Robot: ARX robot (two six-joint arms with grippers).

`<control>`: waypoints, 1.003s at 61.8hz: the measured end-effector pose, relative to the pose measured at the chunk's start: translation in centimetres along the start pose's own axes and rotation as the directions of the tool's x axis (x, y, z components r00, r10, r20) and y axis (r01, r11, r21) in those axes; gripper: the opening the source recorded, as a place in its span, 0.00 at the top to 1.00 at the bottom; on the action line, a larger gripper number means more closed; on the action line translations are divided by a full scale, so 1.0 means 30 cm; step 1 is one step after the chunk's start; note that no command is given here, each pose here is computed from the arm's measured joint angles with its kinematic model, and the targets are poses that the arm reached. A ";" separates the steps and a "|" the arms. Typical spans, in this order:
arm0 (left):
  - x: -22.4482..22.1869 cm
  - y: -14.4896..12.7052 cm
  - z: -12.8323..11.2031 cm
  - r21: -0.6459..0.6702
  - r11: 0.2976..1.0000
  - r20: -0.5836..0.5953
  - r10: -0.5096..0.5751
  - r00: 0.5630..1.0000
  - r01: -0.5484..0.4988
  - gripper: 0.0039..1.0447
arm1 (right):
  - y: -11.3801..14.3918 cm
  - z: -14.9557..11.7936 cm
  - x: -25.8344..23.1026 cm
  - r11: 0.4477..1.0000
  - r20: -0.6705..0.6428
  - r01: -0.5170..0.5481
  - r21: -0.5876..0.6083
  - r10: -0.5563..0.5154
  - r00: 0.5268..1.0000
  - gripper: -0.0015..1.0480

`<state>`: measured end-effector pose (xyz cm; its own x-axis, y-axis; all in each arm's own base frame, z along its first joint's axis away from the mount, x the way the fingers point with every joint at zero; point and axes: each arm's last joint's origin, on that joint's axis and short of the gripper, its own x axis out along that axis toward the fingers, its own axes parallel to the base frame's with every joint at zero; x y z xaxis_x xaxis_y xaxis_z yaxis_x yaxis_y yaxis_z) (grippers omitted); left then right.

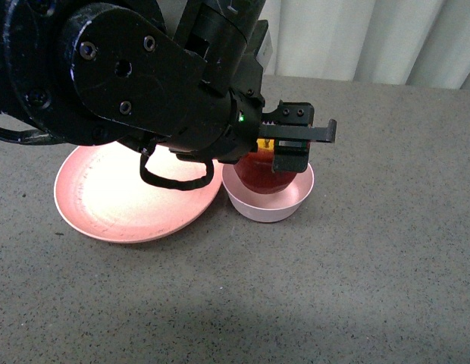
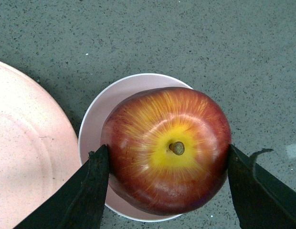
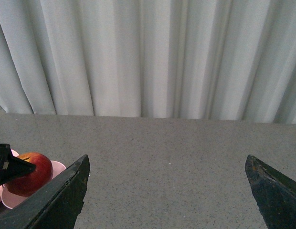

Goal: Move apple from plate to bowl

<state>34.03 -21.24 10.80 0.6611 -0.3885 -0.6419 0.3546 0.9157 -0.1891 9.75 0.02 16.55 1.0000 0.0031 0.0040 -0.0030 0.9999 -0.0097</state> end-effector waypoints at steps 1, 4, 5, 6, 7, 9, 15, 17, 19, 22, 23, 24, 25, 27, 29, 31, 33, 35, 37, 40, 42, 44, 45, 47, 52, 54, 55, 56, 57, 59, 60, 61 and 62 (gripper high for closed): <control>0.003 0.000 -0.002 0.003 1.000 -0.001 0.001 1.000 -0.001 0.39 | 0.000 0.000 0.000 1.000 0.000 0.000 0.000 0.000 1.000 0.09; 0.010 0.002 -0.006 0.008 1.000 -0.005 0.006 1.000 -0.006 0.39 | 0.000 0.000 0.000 1.000 0.000 0.000 0.000 0.000 1.000 0.09; 0.012 0.003 -0.007 0.008 1.000 -0.005 0.007 1.000 -0.007 0.39 | 0.000 0.000 0.000 1.000 0.000 0.000 0.000 0.000 1.000 0.09; 0.016 0.005 -0.009 0.010 1.000 -0.007 0.008 1.000 -0.008 0.39 | 0.000 0.000 0.000 1.000 0.000 0.000 0.000 0.000 1.000 0.09; 0.018 0.005 -0.010 0.012 1.000 -0.008 0.009 1.000 -0.009 0.39 | 0.000 0.000 0.000 1.000 0.000 0.000 0.000 0.000 1.000 0.09; 0.023 0.007 -0.011 0.016 1.000 -0.009 0.012 1.000 -0.012 0.39 | 0.000 0.000 0.000 1.000 0.000 0.000 0.000 0.000 1.000 0.09; 0.036 0.013 -0.014 0.023 1.000 -0.013 0.019 1.000 -0.018 0.39 | 0.000 0.000 0.000 1.000 0.000 0.000 0.000 0.000 1.000 0.09; 0.041 0.017 -0.016 0.022 0.999 -0.010 0.025 1.000 -0.025 0.39 | 0.000 0.000 0.000 1.000 0.000 0.000 0.000 0.000 1.000 0.09; 0.045 0.019 -0.017 0.022 0.999 -0.011 0.032 0.999 -0.032 0.39 | 0.000 0.000 0.000 1.000 0.000 0.000 0.000 0.000 1.000 0.09; 0.049 0.021 -0.020 0.025 0.999 -0.013 0.036 0.999 -0.036 0.39 | 0.000 0.000 0.000 1.000 0.000 0.000 0.000 0.000 1.000 0.09; 0.050 0.021 -0.021 0.025 0.999 -0.014 0.037 0.999 -0.036 0.39 | 0.000 0.000 0.000 1.000 0.000 0.000 0.000 0.000 1.000 0.09; 0.051 0.022 -0.022 0.024 0.999 -0.016 0.037 0.999 -0.036 0.39 | 0.000 0.000 0.000 1.000 0.000 0.000 0.000 0.000 1.000 0.09; 0.051 0.022 -0.022 0.024 0.999 -0.016 0.037 0.999 -0.036 0.39 | 0.000 0.000 0.000 1.000 0.000 0.000 0.000 0.000 1.000 0.09; 0.052 0.024 -0.024 0.024 0.999 -0.019 0.036 0.999 -0.035 0.39 | 0.000 0.000 0.000 1.000 0.000 0.000 0.000 0.000 1.000 0.09; 0.053 0.025 -0.023 0.021 0.999 -0.022 0.036 0.999 -0.036 0.39 | 0.000 0.000 0.000 1.000 0.000 0.000 0.000 0.000 1.000 0.09; 0.053 0.026 -0.022 0.019 0.999 -0.022 0.036 0.999 -0.036 0.39 | 0.000 0.000 0.000 1.000 0.000 0.000 0.000 0.000 1.000 0.09; 0.053 0.026 -0.022 0.018 0.999 -0.023 0.034 0.999 -0.034 0.36 | 0.000 0.000 0.000 1.000 0.000 0.000 0.000 0.000 1.000 0.09; 0.053 0.025 -0.021 0.021 0.999 -0.024 0.032 0.999 -0.032 0.31 | 0.000 0.000 0.000 1.000 0.000 0.000 0.000 0.000 1.000 0.09; 0.053 0.024 -0.021 0.020 0.999 -0.025 0.029 0.999 -0.028 0.25 | 0.000 0.000 0.000 1.000 0.000 0.000 0.000 0.000 1.000 0.09; 0.053 0.023 -0.020 0.019 1.000 -0.027 0.021 0.999 -0.020 0.19 | 0.000 0.000 0.000 1.000 0.000 0.000 0.000 0.000 1.000 0.09; 0.052 0.023 -0.018 0.022 1.000 -0.025 0.021 0.999 -0.020 0.13 | 0.000 0.000 0.000 1.000 0.000 0.000 0.000 0.000 1.000 0.09; 0.050 0.022 -0.016 0.022 1.000 -0.023 0.020 1.000 -0.019 0.08 | 0.000 0.000 0.000 1.000 0.000 0.000 0.000 0.000 1.000 0.09; 0.049 0.022 -0.015 0.022 1.000 -0.023 0.020 1.000 -0.019 0.07 | 0.000 0.000 0.000 1.000 0.000 0.000 0.000 0.000 1.000 0.09; 0.047 0.021 -0.013 0.022 1.000 -0.021 0.017 1.000 -0.017 0.04 | 0.000 0.000 0.000 1.000 0.000 0.000 0.000 0.000 1.000 0.09; 0.037 0.018 0.000 0.020 1.000 -0.008 0.015 1.000 -0.014 0.07 | 0.000 0.000 0.000 1.000 0.000 0.000 0.000 0.000 1.000 0.09; 0.029 0.016 0.010 0.019 1.000 0.006 0.013 1.000 -0.014 0.06 | 0.000 0.000 0.000 1.000 0.000 0.000 0.000 0.000 1.000 0.09; 0.024 0.015 0.016 0.018 1.000 0.016 0.013 1.000 -0.013 0.06 | 0.000 0.000 0.000 1.000 0.000 0.000 0.000 0.000 1.000 0.09; 0.020 0.015 0.019 0.017 1.000 0.022 0.013 1.000 -0.013 0.06 | 0.000 0.000 0.000 1.000 0.000 0.000 0.000 0.000 1.000 0.09; 0.012 0.014 0.026 0.016 1.000 0.037 0.014 0.999 -0.015 0.06 | 0.000 0.000 0.000 1.000 0.000 0.000 0.000 0.000 1.000 0.09; -0.003 0.017 0.036 0.011 1.000 0.062 0.021 0.998 -0.021 0.06 | 0.000 0.000 0.000 1.000 0.000 0.000 0.000 0.000 1.000 0.09; -0.013 0.019 0.041 0.005 1.000 0.077 0.028 0.997 -0.028 0.06 | 0.000 0.000 0.000 1.000 0.000 0.000 0.000 0.000 1.000 0.09; -0.020 0.020 0.045 0.001 0.999 0.087 0.032 0.996 -0.032 0.06 | 0.000 0.000 0.000 1.000 0.000 0.000 0.000 0.000 1.000 0.09; -0.033 0.024 0.050 -0.002 0.999 0.107 0.041 0.993 -0.041 0.06 | 0.000 0.000 0.000 1.000 0.000 0.000 0.000 0.000 1.000 0.09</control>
<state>34.63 -20.36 12.41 0.7419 -0.3590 -0.5663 0.3253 0.9313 -0.1642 9.75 0.02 16.55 1.0000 0.0031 0.0040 -0.0030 0.9999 -0.0097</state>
